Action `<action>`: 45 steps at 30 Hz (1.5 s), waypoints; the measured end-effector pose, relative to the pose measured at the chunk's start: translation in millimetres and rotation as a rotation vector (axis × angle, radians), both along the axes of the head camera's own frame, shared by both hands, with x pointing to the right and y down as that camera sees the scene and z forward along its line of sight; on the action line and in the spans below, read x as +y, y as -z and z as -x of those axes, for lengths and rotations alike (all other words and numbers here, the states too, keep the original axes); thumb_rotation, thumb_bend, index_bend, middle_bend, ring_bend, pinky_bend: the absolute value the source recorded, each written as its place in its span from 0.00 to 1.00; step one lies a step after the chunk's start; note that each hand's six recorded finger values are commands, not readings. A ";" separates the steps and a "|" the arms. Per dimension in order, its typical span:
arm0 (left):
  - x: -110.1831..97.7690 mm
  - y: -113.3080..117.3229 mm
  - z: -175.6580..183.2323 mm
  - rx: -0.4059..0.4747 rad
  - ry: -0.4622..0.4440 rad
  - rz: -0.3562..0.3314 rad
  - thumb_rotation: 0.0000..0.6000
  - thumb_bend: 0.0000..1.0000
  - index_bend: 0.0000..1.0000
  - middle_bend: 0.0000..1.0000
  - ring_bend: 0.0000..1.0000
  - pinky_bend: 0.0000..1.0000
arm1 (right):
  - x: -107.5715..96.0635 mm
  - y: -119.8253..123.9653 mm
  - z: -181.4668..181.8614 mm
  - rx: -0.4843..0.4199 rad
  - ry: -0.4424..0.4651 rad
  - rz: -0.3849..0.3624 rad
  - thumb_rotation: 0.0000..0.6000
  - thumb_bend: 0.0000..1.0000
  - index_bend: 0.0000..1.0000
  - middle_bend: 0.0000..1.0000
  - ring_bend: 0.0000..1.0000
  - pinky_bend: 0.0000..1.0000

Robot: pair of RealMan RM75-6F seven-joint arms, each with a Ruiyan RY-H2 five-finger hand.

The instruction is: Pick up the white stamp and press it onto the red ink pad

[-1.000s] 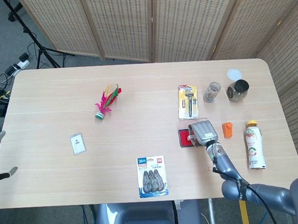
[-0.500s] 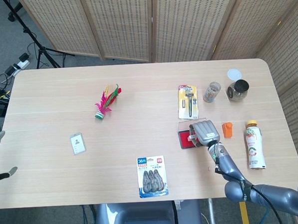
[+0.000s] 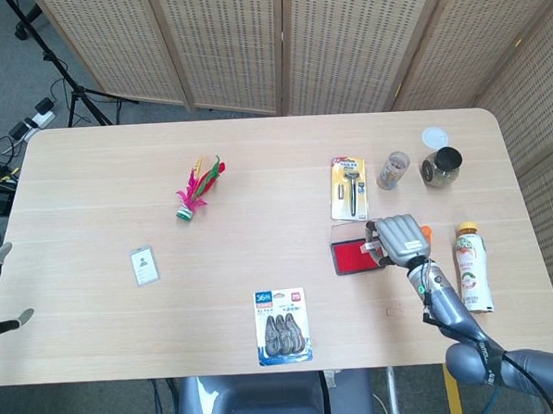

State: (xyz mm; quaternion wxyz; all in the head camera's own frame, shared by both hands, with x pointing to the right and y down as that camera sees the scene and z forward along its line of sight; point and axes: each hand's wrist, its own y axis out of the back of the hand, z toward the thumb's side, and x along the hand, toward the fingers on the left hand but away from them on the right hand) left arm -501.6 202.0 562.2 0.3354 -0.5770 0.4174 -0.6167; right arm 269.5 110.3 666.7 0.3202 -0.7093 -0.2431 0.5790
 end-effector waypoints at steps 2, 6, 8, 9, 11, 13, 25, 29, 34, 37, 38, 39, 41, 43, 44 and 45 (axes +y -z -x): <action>0.6 0.1 -0.1 -0.001 -0.001 0.000 1.00 0.00 0.00 0.00 0.00 0.00 | 7.5 -1.0 -8.6 0.013 0.011 0.004 1.00 0.54 0.59 0.84 0.91 1.00; 1.0 0.9 -0.4 0.000 -0.002 -0.004 1.00 0.00 0.00 0.00 0.00 0.00 | 23.9 -8.2 -28.6 0.039 0.025 0.019 1.00 0.54 0.59 0.84 0.91 1.00; 1.2 0.6 -0.6 -0.001 -0.003 -0.002 1.00 0.00 0.00 0.00 0.00 0.00 | 32.6 -13.0 -36.5 0.043 0.032 0.026 1.00 0.54 0.59 0.84 0.91 1.00; 1.2 0.3 -0.7 -0.002 -0.003 -0.001 1.00 0.00 0.00 0.00 0.00 0.00 | 35.9 -14.9 -39.2 0.042 0.035 0.028 1.00 0.54 0.59 0.84 0.91 1.00; 1.2 -0.2 -0.9 -0.005 -0.004 0.000 1.00 0.00 0.00 0.00 0.00 0.00 | 42.2 -18.9 -44.6 0.042 0.044 0.029 1.00 0.54 0.59 0.84 0.91 1.00; 1.4 -1.1 -1.5 -0.009 -0.006 0.001 1.00 0.00 0.00 0.00 0.00 0.00 | 48.3 -24.6 -50.5 0.042 0.048 0.028 1.00 0.54 0.59 0.84 0.91 1.00; 1.6 -4.3 -3.0 -0.018 -0.007 0.013 1.00 0.00 0.00 0.00 0.00 0.00 | 67.5 -51.8 -65.6 0.025 0.025 0.062 1.00 0.54 0.59 0.84 0.91 1.00; 1.7 -4.4 -3.2 -0.018 -0.007 0.013 1.00 0.00 0.00 0.00 0.00 0.00 | 67.4 -52.1 -66.1 0.021 0.024 0.061 1.00 0.54 0.58 0.84 0.91 1.00; 1.7 -4.3 -3.5 -0.015 -0.007 0.013 1.00 0.00 0.00 0.00 0.00 0.00 | 68.4 -52.0 -66.8 0.022 0.027 0.063 1.00 0.54 0.52 0.84 0.91 1.00; 1.8 -3.9 -3.5 -0.014 -0.007 0.012 1.00 0.00 0.00 0.00 0.00 0.00 | 69.6 -52.2 -67.3 0.024 0.030 0.066 1.00 0.54 0.49 0.83 0.91 1.00; 1.8 -4.0 -3.5 -0.015 -0.008 0.012 1.00 0.00 0.00 0.00 0.00 0.00 | 70.0 -52.2 -67.3 0.024 0.030 0.066 1.00 0.54 0.49 0.83 0.91 1.00; 1.8 -4.1 -3.5 -0.015 -0.008 0.013 1.00 0.00 0.00 0.00 0.00 0.00 | 70.3 -52.0 -67.3 0.023 0.030 0.067 1.00 0.54 0.48 0.83 0.91 1.00; 1.9 -4.2 -3.7 -0.015 -0.008 0.013 1.00 0.00 0.00 0.00 0.00 0.00 | 71.0 -51.4 -67.3 0.022 0.032 0.067 1.00 0.54 0.47 0.83 0.91 1.00; 1.9 -4.3 -3.8 -0.016 -0.009 0.013 1.00 0.00 0.00 0.00 0.00 0.00 | 71.6 -50.8 -67.6 0.021 0.033 0.066 1.00 0.54 0.46 0.83 0.91 1.00; 2.0 -4.2 -3.8 -0.016 -0.009 0.013 1.00 0.00 0.00 0.00 0.00 0.00 | 71.7 -50.8 -67.8 0.021 0.033 0.066 1.00 0.54 0.46 0.83 0.91 1.00; 2.0 -4.2 -3.9 -0.016 -0.009 0.013 1.00 0.00 0.00 0.00 0.00 0.00 | 71.8 -50.8 -67.9 0.022 0.033 0.066 1.00 0.54 0.45 0.83 0.91 1.00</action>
